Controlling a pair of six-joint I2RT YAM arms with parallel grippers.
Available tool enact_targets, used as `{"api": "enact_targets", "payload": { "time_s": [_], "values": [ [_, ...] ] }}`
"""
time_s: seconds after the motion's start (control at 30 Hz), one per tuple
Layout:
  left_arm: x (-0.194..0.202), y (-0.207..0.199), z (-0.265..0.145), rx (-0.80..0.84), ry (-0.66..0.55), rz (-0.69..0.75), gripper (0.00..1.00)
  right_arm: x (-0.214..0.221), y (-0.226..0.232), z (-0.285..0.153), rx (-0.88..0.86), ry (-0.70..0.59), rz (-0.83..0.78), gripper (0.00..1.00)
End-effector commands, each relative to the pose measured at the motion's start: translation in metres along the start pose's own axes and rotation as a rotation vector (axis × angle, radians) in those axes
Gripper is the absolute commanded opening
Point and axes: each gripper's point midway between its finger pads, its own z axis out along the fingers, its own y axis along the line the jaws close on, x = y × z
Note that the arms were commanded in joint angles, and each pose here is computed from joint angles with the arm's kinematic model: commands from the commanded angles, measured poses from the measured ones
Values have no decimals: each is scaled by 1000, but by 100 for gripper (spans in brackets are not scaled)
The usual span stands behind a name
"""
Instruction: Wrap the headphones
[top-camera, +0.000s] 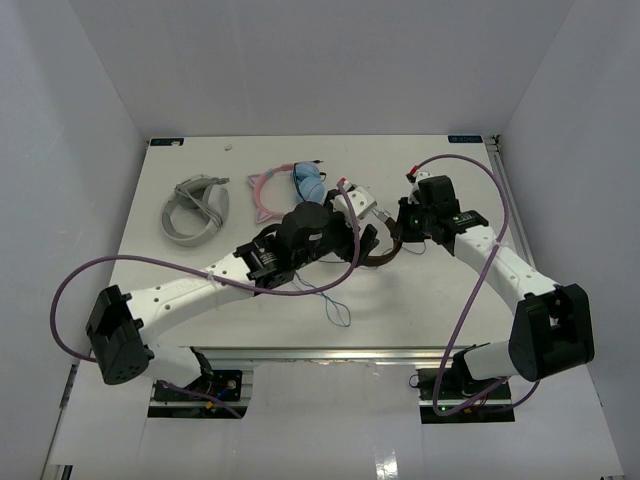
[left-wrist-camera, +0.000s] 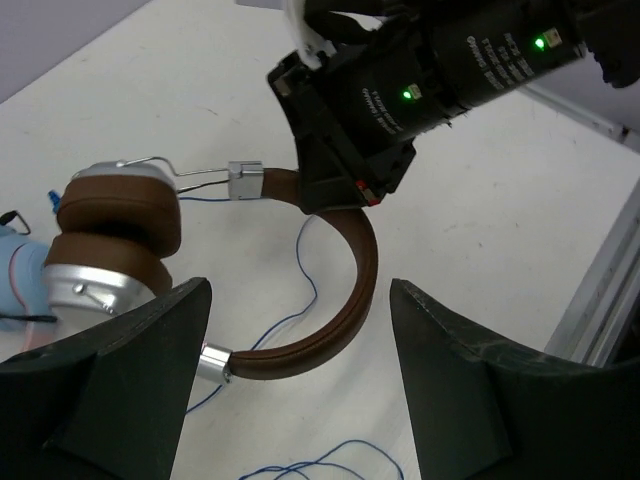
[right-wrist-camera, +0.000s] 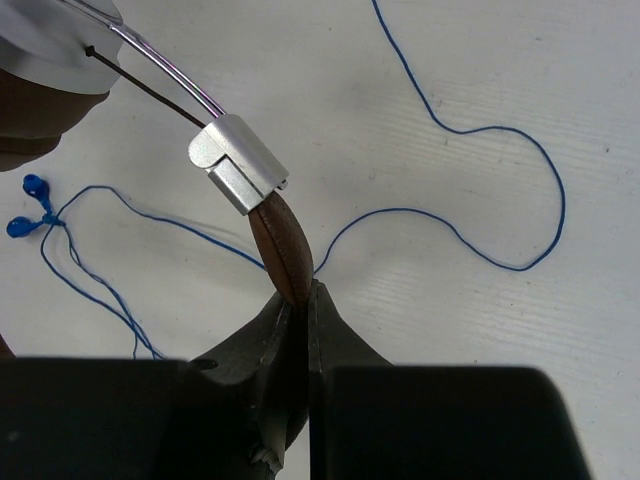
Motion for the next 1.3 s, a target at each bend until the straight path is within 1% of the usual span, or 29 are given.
{"api": "enact_targets", "payload": {
  "time_s": [0.0, 0.07, 0.13, 0.2, 0.37, 0.57, 0.8, 1.03, 1.1, 1.17, 1.27],
  "values": [
    [0, -37, 1, 232, 105, 138, 83, -12, 22, -16, -108, -61, -39, 8],
    [10, -44, 4, 281, 167, 154, 83, -11, 23, -18, -110, -62, -41, 8],
    [3, -46, 6, 286, 174, 166, 83, -10, 24, -18, -112, -61, -39, 8],
    [9, -46, 8, 289, 197, 180, 83, -9, 27, -19, -126, -58, -37, 8],
    [40, -40, 15, 273, 306, 229, 83, -8, 39, -21, -174, -55, -41, 8],
    [67, -33, 16, 247, 370, 251, 82, -11, 46, -27, -205, -76, -37, 8],
    [93, -39, 23, 270, 430, 250, 78, -10, 51, -27, -225, -70, -33, 8],
    [115, -48, 31, 290, 484, 262, 70, -10, 55, -24, -240, -58, -30, 8],
    [120, -49, 31, 293, 497, 267, 64, -9, 56, -23, -240, -56, -31, 8],
    [122, -50, 31, 297, 502, 272, 50, -9, 55, -22, -237, -56, -32, 8],
    [121, -51, 31, 299, 499, 268, 25, -9, 55, -21, -235, -54, -31, 8]
  ]
}}
